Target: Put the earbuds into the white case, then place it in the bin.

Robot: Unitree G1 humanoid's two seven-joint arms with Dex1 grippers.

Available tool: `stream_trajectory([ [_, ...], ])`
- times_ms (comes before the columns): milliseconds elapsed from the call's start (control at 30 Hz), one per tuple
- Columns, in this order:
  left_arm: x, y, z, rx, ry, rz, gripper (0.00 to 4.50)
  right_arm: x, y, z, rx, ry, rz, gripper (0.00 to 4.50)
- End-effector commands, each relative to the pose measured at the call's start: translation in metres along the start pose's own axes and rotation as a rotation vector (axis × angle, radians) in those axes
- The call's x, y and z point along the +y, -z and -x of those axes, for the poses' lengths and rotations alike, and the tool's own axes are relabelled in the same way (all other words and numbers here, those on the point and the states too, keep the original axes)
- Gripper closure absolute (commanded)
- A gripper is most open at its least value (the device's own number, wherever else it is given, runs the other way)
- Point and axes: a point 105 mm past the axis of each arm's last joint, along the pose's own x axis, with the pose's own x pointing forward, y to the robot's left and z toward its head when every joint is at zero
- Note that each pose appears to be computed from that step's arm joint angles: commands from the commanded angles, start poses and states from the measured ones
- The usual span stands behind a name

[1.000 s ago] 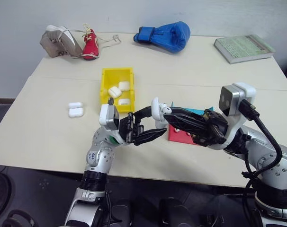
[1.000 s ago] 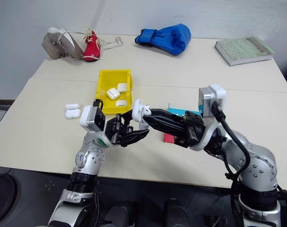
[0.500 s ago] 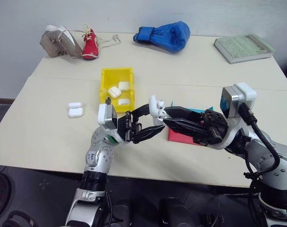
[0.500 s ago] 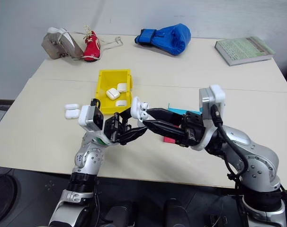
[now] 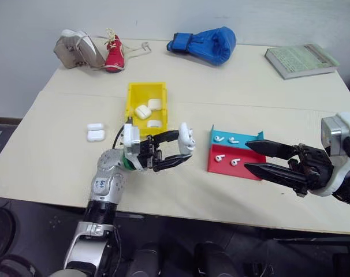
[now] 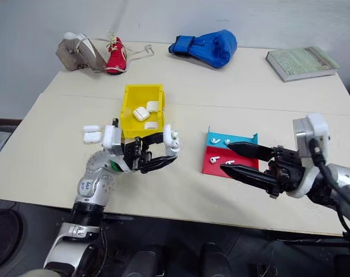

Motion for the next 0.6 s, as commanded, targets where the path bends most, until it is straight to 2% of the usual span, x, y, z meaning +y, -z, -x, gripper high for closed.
stream_trajectory([
  [33, 0.010, 0.009, -0.009, 0.175, -0.008, -0.090, 1.74, 0.006, -0.009, -0.020, 0.013, -0.067, 0.157, 2.42],
  [133, 0.009, 0.015, -0.014, 0.285, 0.000, -0.099, 1.74, 0.009, -0.007, -0.042, 0.060, -0.110, 0.213, 3.51],
  [233, 0.004, 0.014, -0.020, 0.323, 0.023, -0.110, 1.74, 0.013, -0.013, -0.063, 0.059, -0.156, 0.250, 4.46],
  [333, 0.002, 0.011, -0.025, 0.320, 0.028, -0.119, 1.74, 0.016, -0.010, -0.079, 0.086, -0.190, 0.270, 4.46],
  [433, 0.000, 0.006, -0.029, 0.298, 0.031, -0.129, 1.74, 0.006, -0.001, -0.088, 0.128, -0.156, 0.289, 4.46],
  [600, -0.006, 0.003, -0.028, 0.292, 0.044, -0.141, 1.74, -0.025, 0.019, -0.080, 0.206, -0.040, 0.281, 4.46],
])
